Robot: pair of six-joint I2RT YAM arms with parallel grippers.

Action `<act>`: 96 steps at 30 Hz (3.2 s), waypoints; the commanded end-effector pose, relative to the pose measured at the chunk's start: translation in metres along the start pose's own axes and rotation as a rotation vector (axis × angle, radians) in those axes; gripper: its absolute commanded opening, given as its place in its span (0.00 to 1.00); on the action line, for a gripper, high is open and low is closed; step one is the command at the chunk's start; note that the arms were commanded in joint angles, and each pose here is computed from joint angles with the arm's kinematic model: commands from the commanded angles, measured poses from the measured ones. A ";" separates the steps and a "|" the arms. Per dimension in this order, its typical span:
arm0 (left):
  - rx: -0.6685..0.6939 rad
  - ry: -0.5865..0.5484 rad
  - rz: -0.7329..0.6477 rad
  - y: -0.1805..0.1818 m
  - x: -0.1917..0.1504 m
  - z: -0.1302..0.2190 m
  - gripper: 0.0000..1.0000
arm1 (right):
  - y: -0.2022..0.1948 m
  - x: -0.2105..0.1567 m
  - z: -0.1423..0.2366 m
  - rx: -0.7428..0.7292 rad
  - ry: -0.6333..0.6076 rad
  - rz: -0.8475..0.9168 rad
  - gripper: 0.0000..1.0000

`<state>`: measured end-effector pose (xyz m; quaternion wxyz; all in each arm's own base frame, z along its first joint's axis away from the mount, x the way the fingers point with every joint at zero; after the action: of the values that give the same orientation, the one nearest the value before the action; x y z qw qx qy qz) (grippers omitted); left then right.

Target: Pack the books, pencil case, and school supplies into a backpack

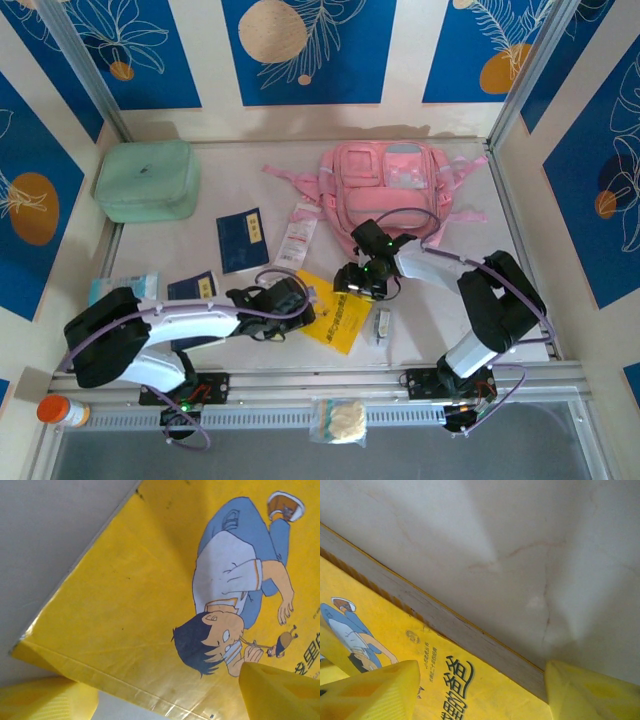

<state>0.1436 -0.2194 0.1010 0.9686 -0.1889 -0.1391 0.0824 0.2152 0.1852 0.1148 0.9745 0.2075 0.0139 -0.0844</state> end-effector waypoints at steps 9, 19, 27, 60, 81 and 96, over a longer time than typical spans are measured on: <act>-0.280 -0.275 -0.068 -0.039 0.099 -0.017 0.76 | 0.025 -0.046 0.007 0.044 0.067 0.014 0.66; -0.381 -0.253 -0.063 -0.069 0.111 -0.020 0.71 | 0.011 -0.019 0.012 -0.032 -0.001 -0.022 0.66; -0.297 -0.283 -0.063 -0.078 0.097 -0.005 0.71 | -0.001 -0.012 0.016 -0.042 -0.015 -0.044 0.66; -0.153 -0.198 -0.109 -0.037 0.026 -0.005 0.56 | -0.011 -0.009 0.009 0.008 -0.021 -0.108 0.67; -0.064 -0.223 -0.134 -0.023 0.028 -0.015 0.44 | 0.026 -0.021 0.024 0.092 -0.001 0.005 0.67; -0.072 -0.192 -0.170 -0.021 0.035 -0.012 0.44 | 0.017 -0.029 -0.003 -0.188 0.000 0.008 0.68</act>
<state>0.1810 -0.2315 0.1053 0.9474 -0.1928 -0.2539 0.0280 0.1927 0.2058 0.1252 0.9848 0.1528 0.0131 -0.0814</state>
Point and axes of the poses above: each hand's point on the last joint's axis, 136 mm out from that joint toward the fingers, its own z axis back along the fingers, its own y axis along the line the jaws close on, x = y × z, the point moved 9 cm from there along z, back along the fingers, and after that the axes turned 6 degrees about -z, right-handed, at the moved point
